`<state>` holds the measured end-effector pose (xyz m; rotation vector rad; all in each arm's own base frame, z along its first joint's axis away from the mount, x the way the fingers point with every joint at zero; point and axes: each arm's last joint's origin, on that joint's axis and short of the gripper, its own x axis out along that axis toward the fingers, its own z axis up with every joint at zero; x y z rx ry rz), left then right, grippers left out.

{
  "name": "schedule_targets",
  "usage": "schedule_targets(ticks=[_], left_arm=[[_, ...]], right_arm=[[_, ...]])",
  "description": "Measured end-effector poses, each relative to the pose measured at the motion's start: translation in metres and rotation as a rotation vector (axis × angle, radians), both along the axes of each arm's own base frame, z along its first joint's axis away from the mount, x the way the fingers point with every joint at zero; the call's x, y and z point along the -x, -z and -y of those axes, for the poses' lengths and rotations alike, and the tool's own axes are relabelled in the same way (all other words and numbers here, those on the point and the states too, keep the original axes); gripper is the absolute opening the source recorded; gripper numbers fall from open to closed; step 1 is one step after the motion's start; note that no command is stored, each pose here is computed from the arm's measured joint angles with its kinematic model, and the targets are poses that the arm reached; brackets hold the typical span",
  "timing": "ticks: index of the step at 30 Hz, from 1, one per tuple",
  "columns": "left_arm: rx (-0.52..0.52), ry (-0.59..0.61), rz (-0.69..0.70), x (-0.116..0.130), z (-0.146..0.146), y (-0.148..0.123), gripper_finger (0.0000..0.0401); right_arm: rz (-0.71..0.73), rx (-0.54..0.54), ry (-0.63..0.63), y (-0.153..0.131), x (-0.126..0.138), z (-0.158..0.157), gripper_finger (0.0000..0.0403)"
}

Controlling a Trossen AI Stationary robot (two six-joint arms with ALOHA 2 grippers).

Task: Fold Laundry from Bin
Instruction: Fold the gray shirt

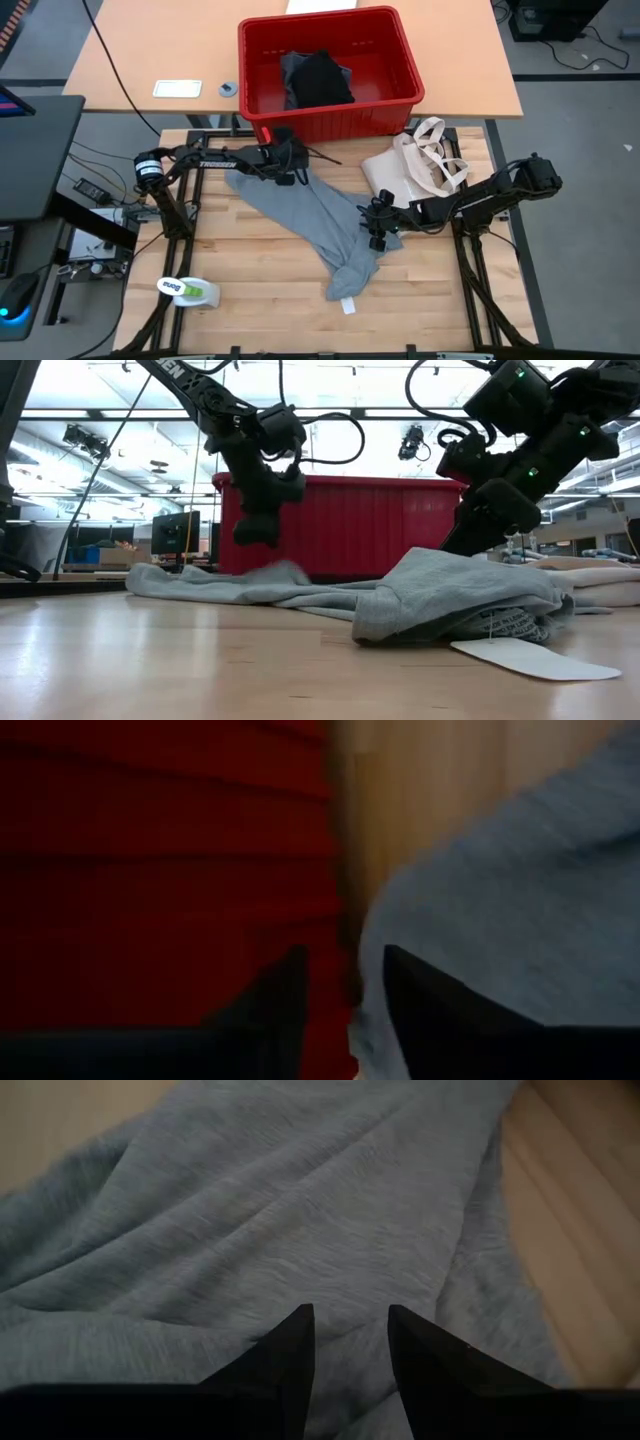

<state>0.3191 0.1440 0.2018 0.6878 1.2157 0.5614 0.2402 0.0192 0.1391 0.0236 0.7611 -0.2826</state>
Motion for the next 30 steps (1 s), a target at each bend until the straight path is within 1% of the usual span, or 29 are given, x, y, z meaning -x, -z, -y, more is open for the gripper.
schedule_targets(ticks=[3, 6, 8, 10, 12, 13, 16, 18, 19, 22, 25, 28, 30], left_arm=[[-0.001, 0.009, -0.034, 0.001, 0.001, 0.001, 0.0187], [-0.036, -0.024, -0.049, 0.002, 0.005, 0.0, 0.0216], [-0.039, -0.035, -0.033, 0.0, 0.015, -0.002, 0.0228], [-0.013, 0.0, -0.003, -0.005, 0.032, -0.003, 0.0234], [0.063, 0.075, 0.015, -0.01, 0.053, -0.001, 0.0235], [0.12, 0.118, 0.033, -0.013, 0.065, 0.0, 0.0235], [0.331, 0.22, 0.101, -0.018, 0.097, 0.003, 0.0235], [0.447, 0.243, 0.131, -0.02, 0.116, 0.005, 0.0235], [0.485, 0.24, 0.145, -0.02, 0.124, 0.005, 0.0235], [0.545, 0.212, 0.168, -0.019, 0.146, 0.006, 0.0235], [0.594, 0.175, 0.191, -0.017, 0.165, 0.007, 0.0235], [0.634, 0.138, 0.19, -0.013, 0.183, 0.008, 0.0235], [0.646, 0.141, 0.173, -0.01, 0.193, 0.009, 0.0235]], right_arm=[[0.003, -0.023, 0.006, -0.001, 0.001, 0.0, 0.0138], [0.028, -0.077, -0.005, -0.005, 0.001, -0.003, 0.0138], [0.045, -0.102, -0.036, -0.009, 0.003, -0.011, 0.0138], [0.064, -0.108, -0.088, -0.014, 0.003, -0.022, 0.0138], [0.09, -0.103, -0.155, -0.019, 0.001, -0.036, 0.0138], [0.111, -0.104, -0.183, -0.022, -0.001, -0.043, 0.0138], [0.139, -0.108, -0.235, -0.025, -0.004, -0.065, 0.0138], [0.129, -0.134, -0.255, -0.023, -0.006, -0.081, 0.0138], [0.12, -0.149, -0.262, -0.021, -0.006, -0.089, 0.0138], [0.09, -0.161, -0.271, -0.013, -0.005, -0.117, 0.0138], [0.029, -0.106, -0.223, -0.004, 0.001, -0.141, 0.0137], [-0.051, 0.025, -0.15, 0.004, 0.011, -0.16, 0.0137], [-0.096, 0.124, -0.131, 0.009, 0.016, -0.169, 0.0137]])
